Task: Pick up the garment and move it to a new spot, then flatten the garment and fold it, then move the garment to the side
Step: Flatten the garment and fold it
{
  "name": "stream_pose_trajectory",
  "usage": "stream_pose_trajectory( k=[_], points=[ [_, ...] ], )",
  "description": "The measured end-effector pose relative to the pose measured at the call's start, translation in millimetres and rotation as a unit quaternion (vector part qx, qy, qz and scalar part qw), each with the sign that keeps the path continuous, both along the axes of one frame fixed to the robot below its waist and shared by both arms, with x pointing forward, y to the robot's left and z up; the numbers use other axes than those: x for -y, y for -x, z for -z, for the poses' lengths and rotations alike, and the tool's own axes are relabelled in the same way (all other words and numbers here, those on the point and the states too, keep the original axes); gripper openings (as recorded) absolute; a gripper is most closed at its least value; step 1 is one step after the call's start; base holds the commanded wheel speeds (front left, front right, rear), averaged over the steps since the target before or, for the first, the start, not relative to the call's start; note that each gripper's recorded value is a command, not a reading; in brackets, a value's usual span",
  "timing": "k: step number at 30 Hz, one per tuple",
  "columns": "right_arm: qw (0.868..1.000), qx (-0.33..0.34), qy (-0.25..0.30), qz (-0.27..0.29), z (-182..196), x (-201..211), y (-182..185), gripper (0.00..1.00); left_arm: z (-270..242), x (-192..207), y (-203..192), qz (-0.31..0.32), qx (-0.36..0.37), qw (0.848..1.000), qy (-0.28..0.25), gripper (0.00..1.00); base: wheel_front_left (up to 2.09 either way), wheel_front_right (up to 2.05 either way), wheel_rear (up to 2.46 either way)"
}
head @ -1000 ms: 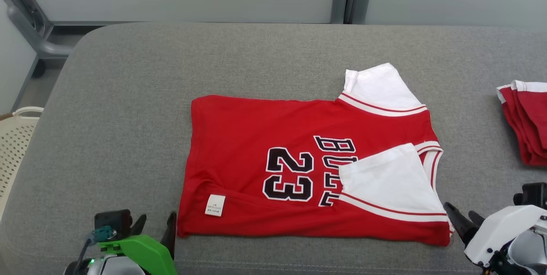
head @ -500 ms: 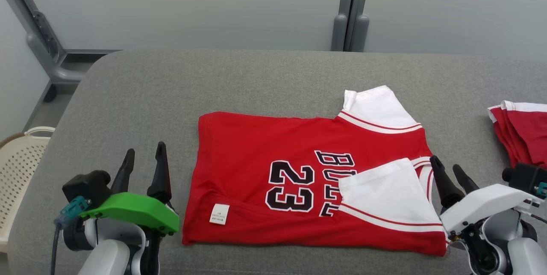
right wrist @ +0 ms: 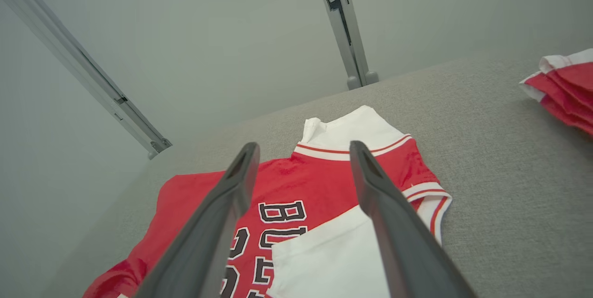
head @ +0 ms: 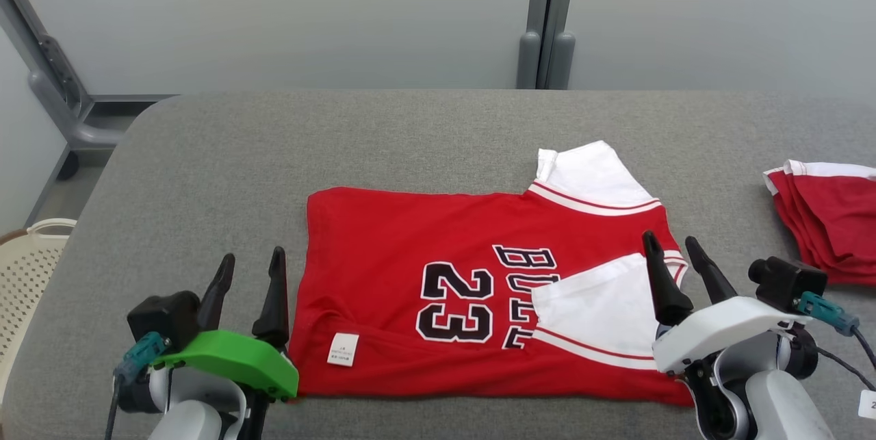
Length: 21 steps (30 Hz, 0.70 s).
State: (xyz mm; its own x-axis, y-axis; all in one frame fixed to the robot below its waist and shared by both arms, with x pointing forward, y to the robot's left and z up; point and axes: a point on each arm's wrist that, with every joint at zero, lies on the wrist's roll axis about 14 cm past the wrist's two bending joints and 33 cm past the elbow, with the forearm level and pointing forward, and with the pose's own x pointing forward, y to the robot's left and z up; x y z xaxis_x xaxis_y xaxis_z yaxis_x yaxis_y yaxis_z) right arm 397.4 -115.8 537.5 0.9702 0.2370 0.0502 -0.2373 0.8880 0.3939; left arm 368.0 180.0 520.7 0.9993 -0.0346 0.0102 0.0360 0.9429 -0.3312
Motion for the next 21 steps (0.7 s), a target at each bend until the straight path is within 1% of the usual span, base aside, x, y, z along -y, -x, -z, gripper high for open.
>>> stream_pose_trajectory(
  k=[5,10,21],
  points=[
    [0.999,0.012,0.039,0.025,2.8,14.7,3.5,1.00,13.4,-6.5,11.1,-0.010,-0.018,0.999,-0.027,1.00,0.00,0.00,0.00],
    [0.997,0.011,0.068,0.040,6.8,25.9,6.5,1.00,22.3,-5.2,20.2,-0.011,-0.032,0.999,-0.030,1.00,0.00,0.00,0.00],
    [0.996,0.003,0.074,0.046,11.7,31.3,8.7,1.00,31.5,-0.8,25.2,-0.003,-0.053,0.998,-0.029,1.00,0.00,0.00,0.00]
  ],
)
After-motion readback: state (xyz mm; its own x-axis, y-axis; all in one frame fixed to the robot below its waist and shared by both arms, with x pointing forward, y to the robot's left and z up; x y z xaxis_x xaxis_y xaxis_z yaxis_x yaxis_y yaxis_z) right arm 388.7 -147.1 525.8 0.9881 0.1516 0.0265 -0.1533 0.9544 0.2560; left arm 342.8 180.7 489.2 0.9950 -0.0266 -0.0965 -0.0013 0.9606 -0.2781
